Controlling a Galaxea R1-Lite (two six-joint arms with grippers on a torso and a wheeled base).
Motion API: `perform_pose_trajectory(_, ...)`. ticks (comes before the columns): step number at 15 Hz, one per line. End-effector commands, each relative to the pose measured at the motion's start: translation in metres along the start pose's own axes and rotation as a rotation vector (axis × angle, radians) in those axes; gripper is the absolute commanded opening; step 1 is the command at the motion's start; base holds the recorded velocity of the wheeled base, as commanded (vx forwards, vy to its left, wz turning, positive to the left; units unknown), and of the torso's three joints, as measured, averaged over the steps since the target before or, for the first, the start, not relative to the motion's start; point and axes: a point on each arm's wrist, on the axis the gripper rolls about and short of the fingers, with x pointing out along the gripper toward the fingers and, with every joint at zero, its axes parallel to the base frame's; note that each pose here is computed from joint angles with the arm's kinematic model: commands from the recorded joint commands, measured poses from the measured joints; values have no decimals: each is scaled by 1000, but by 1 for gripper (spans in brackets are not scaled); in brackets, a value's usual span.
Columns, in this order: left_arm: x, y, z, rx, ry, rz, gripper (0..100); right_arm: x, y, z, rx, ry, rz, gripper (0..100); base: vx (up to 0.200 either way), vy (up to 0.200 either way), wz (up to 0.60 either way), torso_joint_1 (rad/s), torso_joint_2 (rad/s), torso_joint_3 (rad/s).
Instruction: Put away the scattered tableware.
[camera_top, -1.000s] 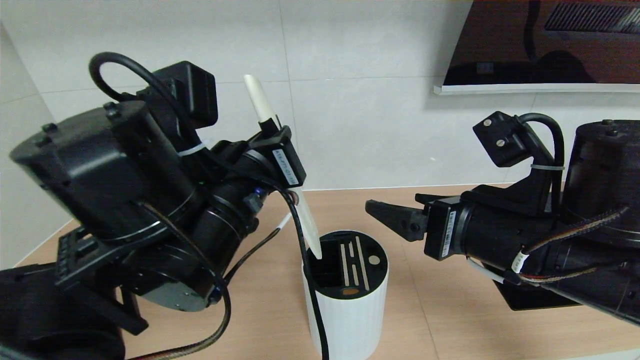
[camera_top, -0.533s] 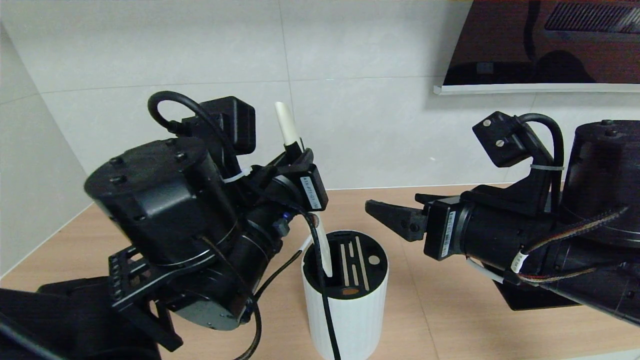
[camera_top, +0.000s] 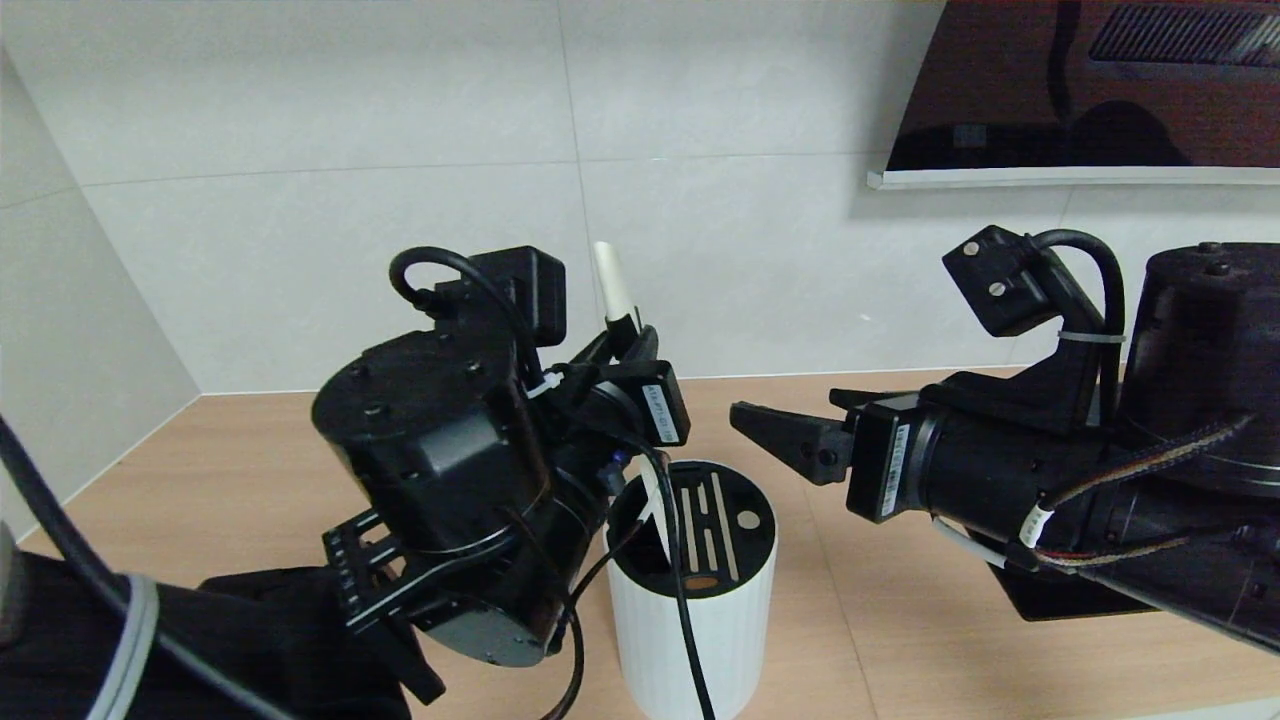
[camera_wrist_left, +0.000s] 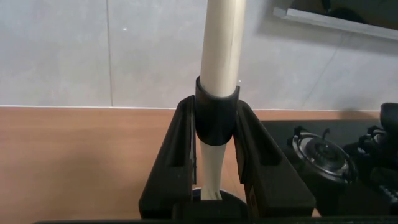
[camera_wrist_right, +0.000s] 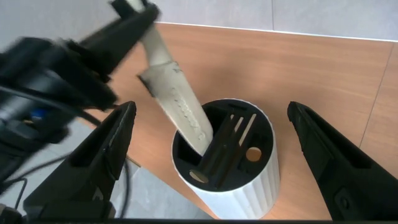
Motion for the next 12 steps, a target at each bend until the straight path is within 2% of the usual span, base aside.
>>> perform_pose_trajectory(1, 1, -1, -19, 31, 42, -3, 0, 1, 0, -1, 0, 2, 0, 100, 0, 0, 0, 0, 0, 0)
perform_pose_trajectory(7, 5, 0, -41, 59, 83, 4, 0, 1, 0, -1, 0, 2, 0, 100, 0, 0, 0, 0, 0, 0)
perform_pose_trajectory(9, 6, 2, -63, 88, 118, 11, 0, 1, 0, -1, 0, 3, 0, 100, 0, 0, 0, 0, 0, 0)
perform_pose_trajectory(12, -2, 1, -79, 124, 168, -2, 0, 1, 0, -1, 0, 3, 0, 100, 0, 0, 0, 0, 0, 0)
